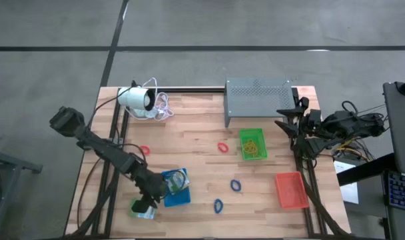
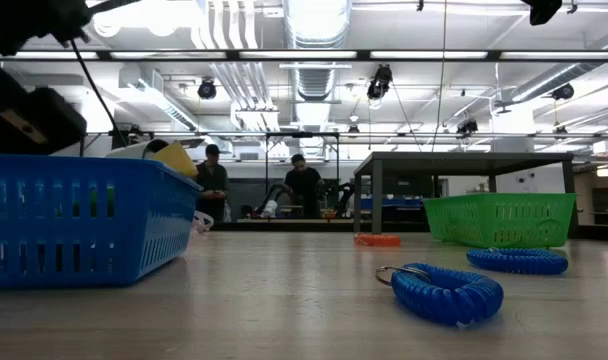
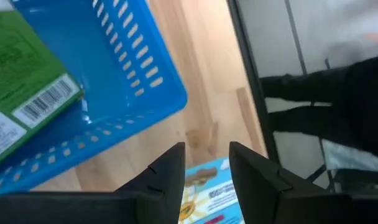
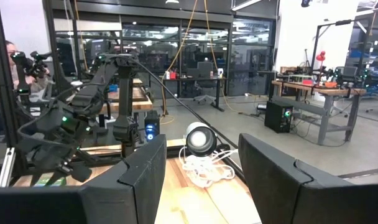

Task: Pick & Place Office Desk Supplies
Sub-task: Put the crayon box into the blue bin

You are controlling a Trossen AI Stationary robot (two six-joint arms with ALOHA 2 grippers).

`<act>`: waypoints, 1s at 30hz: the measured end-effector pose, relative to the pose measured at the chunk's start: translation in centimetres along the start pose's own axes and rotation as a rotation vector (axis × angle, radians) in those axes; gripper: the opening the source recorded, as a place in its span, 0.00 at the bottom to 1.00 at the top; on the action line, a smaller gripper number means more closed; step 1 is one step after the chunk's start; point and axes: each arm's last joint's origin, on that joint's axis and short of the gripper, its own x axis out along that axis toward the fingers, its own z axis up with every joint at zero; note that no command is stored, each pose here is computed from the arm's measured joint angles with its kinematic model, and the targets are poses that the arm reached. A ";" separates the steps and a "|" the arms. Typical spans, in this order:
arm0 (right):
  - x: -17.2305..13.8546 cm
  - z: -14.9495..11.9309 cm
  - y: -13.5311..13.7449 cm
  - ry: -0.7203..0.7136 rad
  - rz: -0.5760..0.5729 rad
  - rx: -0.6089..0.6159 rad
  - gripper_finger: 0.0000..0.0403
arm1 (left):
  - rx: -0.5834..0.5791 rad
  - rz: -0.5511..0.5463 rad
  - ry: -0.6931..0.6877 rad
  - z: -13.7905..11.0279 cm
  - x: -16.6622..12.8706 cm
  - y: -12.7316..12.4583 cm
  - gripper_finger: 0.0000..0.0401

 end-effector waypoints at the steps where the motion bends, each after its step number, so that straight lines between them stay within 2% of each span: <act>1: 0.0 0.0 0.0 0.000 0.000 0.000 0.49 | 0.010 0.002 0.006 -0.2 0.1 0.1 0.32; 10: 0.0 0.0 0.0 0.000 0.000 0.000 0.49 | 0.055 0.024 -0.002 -1.3 0.6 1.0 0.32; 30: 0.0 0.0 0.0 0.000 0.000 0.000 0.49 | 0.019 -0.011 -0.030 -3.3 1.6 2.3 0.32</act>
